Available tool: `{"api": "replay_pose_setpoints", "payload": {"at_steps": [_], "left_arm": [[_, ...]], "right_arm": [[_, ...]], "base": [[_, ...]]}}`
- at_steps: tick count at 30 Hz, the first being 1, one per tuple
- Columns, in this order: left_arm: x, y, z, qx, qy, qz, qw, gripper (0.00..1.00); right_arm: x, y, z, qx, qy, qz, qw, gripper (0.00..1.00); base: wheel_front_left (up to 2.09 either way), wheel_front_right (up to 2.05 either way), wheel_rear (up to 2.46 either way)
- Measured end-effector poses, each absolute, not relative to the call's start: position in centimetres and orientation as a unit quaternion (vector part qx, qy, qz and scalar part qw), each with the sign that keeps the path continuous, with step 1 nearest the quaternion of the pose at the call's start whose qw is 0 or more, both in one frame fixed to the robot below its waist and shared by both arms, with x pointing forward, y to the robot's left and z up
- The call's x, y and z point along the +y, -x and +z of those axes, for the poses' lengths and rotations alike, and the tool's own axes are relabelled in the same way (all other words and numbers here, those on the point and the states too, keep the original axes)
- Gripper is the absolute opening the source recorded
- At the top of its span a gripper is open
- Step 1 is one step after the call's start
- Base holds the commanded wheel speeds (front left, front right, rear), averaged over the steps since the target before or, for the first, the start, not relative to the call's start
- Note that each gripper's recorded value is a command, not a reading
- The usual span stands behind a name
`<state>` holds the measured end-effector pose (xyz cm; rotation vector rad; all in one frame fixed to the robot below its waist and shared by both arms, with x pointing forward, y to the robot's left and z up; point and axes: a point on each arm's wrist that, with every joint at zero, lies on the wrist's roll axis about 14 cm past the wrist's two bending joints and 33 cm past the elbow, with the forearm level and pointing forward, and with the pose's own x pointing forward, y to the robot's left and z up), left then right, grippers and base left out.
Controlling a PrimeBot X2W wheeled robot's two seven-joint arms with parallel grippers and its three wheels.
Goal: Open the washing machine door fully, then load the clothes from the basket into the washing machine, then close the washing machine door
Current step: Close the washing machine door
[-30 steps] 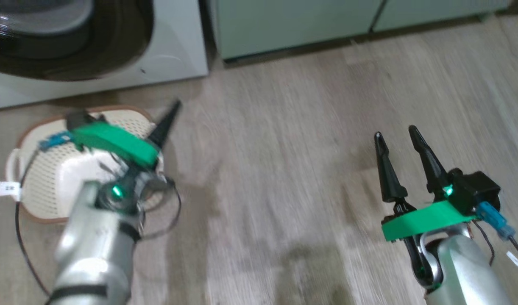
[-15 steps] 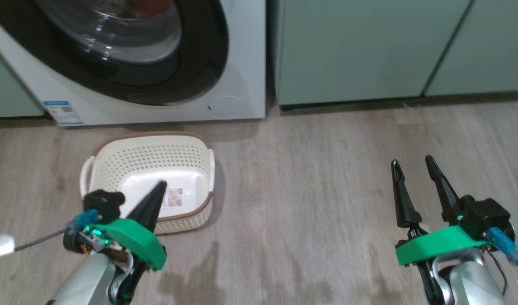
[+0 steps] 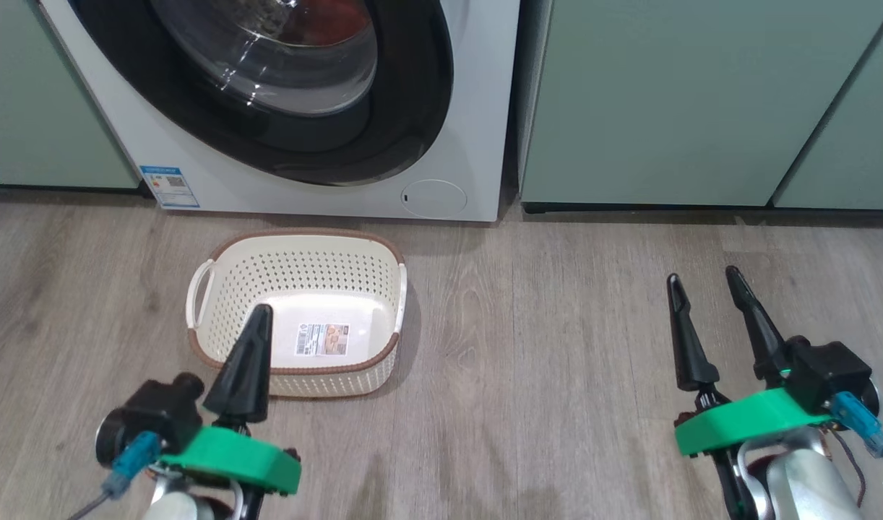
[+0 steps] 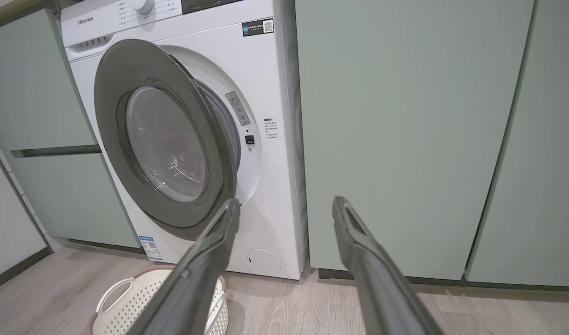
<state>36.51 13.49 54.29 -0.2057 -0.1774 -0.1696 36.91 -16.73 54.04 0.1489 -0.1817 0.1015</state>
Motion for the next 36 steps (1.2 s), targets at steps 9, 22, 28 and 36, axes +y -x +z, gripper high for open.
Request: {"api": "replay_pose_setpoints", "payload": {"at_steps": [9,22,28,36], "left_arm": [[13.55,-36.21,53.35,-0.077,0.076,-0.092,0.990,1.00],[13.27,-36.15,53.26,-0.075,0.080,-0.093,0.990,1.00],[13.29,-36.16,53.34,-0.076,0.079,-0.092,0.990,1.00],[13.16,-36.26,53.37,-0.076,0.079,-0.091,0.990,1.00]], "right_arm": [[-16.04,-36.89,53.56,-0.083,-0.075,0.060,0.992,1.00],[-15.90,-36.78,53.17,-0.077,-0.076,0.062,0.992,1.00],[-15.89,-36.74,53.23,-0.078,-0.076,0.062,0.992,1.00],[-16.09,-36.62,53.14,-0.077,-0.076,0.059,0.992,1.00]], "base": [[0.00,0.00,0.00],[0.00,0.00,0.00],[0.00,0.00,0.00],[0.00,0.00,0.00]]}}
